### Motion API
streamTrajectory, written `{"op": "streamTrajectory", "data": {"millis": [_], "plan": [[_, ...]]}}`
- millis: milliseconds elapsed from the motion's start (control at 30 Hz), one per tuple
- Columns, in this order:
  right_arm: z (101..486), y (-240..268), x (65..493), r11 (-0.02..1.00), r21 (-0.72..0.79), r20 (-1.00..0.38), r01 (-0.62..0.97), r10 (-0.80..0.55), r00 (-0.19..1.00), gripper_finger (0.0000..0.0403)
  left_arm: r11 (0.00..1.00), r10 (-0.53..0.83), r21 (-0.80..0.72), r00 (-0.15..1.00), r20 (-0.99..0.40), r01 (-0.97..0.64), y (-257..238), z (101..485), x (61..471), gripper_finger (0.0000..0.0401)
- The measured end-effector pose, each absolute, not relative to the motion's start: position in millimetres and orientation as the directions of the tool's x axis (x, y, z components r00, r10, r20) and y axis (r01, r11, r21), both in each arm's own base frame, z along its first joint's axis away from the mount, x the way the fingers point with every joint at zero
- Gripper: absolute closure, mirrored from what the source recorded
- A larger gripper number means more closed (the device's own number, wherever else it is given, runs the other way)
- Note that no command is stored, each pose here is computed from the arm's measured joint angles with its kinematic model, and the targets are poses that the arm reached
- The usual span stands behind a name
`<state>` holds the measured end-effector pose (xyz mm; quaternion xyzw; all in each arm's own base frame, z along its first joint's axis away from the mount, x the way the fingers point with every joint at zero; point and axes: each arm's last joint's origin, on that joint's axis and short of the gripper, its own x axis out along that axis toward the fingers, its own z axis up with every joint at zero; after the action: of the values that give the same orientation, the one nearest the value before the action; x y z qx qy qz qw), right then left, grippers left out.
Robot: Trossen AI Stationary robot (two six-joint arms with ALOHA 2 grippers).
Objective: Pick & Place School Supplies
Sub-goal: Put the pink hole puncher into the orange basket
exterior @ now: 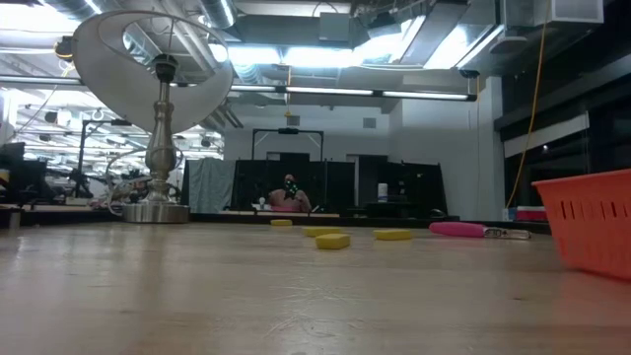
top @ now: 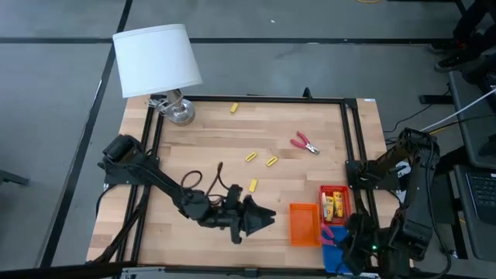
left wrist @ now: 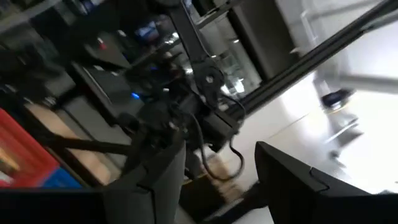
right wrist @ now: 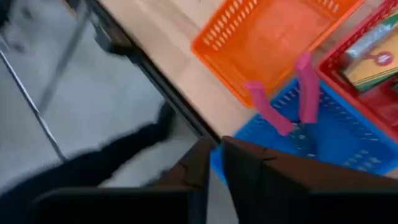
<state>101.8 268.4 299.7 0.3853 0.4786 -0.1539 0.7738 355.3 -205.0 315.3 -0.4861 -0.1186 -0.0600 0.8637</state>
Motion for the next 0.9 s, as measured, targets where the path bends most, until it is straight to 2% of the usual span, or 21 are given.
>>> {"op": "streamTrajectory", "data": {"millis": [233, 300, 467, 633, 900], "plan": [[271, 279, 105, 0.929, 0.154, -0.894, 0.336, -0.014, 0.448, 0.0238, 0.706, 0.072, -0.705, 0.984, 0.163, 0.065, -188, 363, 317, 0.0225], [258, 287, 108, 0.957, 0.079, -0.895, 0.28, -0.055, 0.443, 0.0205, 0.728, 0.092, -0.685, 0.988, 0.121, 0.016, -185, 372, 304, 0.0226], [227, 301, 117, 0.961, -0.01, -0.917, 0.277, -0.12, 0.381, 0.0144, 0.745, 0.137, -0.665, 0.988, 0.071, -0.056, -187, 383, 279, 0.0224], [212, 312, 122, 0.958, 0.018, -0.93, 0.285, -0.089, 0.356, 0.0128, 0.751, 0.16, -0.655, 0.986, 0.053, -0.086, -192, 383, 273, 0.0224], [211, 310, 129, 0.949, 0.016, -0.921, 0.314, -0.109, 0.374, 0.0157, 0.741, 0.165, -0.665, 0.985, 0.047, -0.093, -194, 380, 274, 0.0224]]}}
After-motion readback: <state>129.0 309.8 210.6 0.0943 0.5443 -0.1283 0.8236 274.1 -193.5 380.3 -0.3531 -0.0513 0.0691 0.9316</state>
